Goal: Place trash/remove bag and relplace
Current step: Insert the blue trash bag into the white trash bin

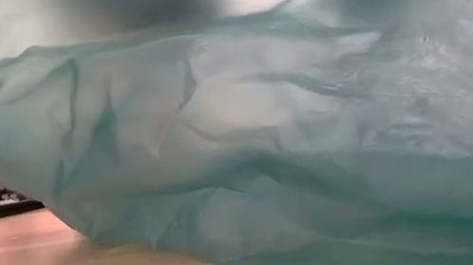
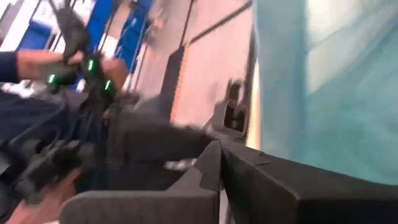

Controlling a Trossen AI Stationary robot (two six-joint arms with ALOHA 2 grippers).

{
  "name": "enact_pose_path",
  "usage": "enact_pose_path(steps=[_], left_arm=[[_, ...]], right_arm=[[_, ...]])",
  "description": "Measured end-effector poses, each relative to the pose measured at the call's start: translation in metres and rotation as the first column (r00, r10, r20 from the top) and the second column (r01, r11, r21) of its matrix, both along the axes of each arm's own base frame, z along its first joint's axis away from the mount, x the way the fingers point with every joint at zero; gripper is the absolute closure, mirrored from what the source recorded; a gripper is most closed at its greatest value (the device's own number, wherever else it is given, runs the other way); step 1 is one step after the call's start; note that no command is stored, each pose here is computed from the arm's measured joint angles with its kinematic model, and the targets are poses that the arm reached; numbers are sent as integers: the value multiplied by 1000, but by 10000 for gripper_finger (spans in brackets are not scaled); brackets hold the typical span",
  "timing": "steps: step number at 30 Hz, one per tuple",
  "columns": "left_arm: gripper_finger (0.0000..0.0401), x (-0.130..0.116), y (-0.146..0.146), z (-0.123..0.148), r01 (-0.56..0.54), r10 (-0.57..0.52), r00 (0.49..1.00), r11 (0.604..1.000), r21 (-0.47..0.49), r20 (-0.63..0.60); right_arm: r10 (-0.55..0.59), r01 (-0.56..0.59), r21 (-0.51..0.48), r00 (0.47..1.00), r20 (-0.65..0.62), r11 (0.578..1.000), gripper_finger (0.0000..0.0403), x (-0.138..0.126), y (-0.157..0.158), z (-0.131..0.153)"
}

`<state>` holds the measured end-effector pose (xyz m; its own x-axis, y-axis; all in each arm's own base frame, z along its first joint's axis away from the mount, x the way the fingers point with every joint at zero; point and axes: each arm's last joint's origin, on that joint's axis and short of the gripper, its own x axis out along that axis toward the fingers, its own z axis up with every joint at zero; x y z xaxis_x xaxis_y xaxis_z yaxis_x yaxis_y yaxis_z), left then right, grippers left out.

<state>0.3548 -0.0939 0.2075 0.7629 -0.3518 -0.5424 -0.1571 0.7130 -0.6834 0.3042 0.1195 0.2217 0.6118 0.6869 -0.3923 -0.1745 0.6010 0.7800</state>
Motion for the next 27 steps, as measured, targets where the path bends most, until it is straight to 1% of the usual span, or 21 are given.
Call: enact_pose_path(steps=[2, 4, 6, 8, 10, 11, 12, 13, 14, 15, 16, 17, 18, 19, 20, 23, 25, 27], left_arm=[[388, 1, -4, 1, 28, -28, 999, 999, -21, 18], [388, -1, -10, -2, 19, -19, 1000, 1000, -23, 0], [388, -2, -16, -3, 1, -1, 1000, 1000, -17, -7], [388, -3, -25, -6, -12, 12, 1000, 1000, -27, -10], [388, -5, -36, -13, -25, 22, 999, 998, -52, -49], [388, -6, -43, -18, -32, 26, 997, 996, -79, -78], [388, -8, -51, -22, -10, -2, 995, 993, -116, -103], [388, -10, -60, -24, 47, -65, 993, 985, -167, -103], [388, -11, -72, -22, 141, -159, 985, 964, -227, -65], [388, -13, -85, -16, 244, -254, 967, 925, -292, 2], [388, -17, -97, -8, 332, -327, 942, 881, -337, 72], [388, -21, -106, 2, 397, -369, 918, 841, -368, 147], [388, -25, -113, 11, 430, -380, 902, 817, -384, 203], [388, -28, -116, 21, 439, -367, 897, 808, -393, 247], [388, -30, -117, 30, 421, -326, 901, 819, -391, 287], [388, -36, -111, 54, 308, -166, 910, 883, -353, 380], [388, -41, -107, 67, 248, -98, 895, 920, -303, 435], [388, -45, -103, 75, 182, -46, 886, 950, -255, 462]], right_arm=[[-95, 92, -70, 994, -47, 993, 403, -3, -10, -1], [-167, 148, -144, 977, -131, 978, 403, -6, -19, -10], [-221, 177, -206, 950, -219, 962, 403, -10, -26, -18], [-260, 193, -257, 931, -256, 947, 403, -13, -30, -22], [-277, 203, -274, 923, -266, 940, 403, -14, -33, -24], [-276, 202, -275, 925, -262, 940, 403, -13, -34, -24], [-271, 199, -270, 926, -262, 942, 403, -13, -35, -23], [-257, 188, -263, 930, -263, 946, 403, -13, -34, -23], [-237, 169, -255, 934, -266, 952, 403, -13, -34, -23], [-221, 154, -251, 938, -266, 956, 403, -14, -33, -23], [-214, 148, -250, 941, -263, 957, 403, -14, -33, -23], [-214, 147, -253, 941, -260, 956, 403, -14, -33, -23], [-222, 153, -260, 940, -259, 953, 403, -14, -33, -23], [-238, 168, -269, 937, -254, 948, 403, -14, -34, -23], [-262, 190, -280, 933, -247, 941, 403, -13, -34, -23], [-306, 228, -314, 925, -225, 921, 403, -13, -36, -23], [-293, 219, -323, 935, -199, 921, 400, -12, -36, -22], [-268, 199, -315, 944, -193, 928, 389, -11, -35, -21]])
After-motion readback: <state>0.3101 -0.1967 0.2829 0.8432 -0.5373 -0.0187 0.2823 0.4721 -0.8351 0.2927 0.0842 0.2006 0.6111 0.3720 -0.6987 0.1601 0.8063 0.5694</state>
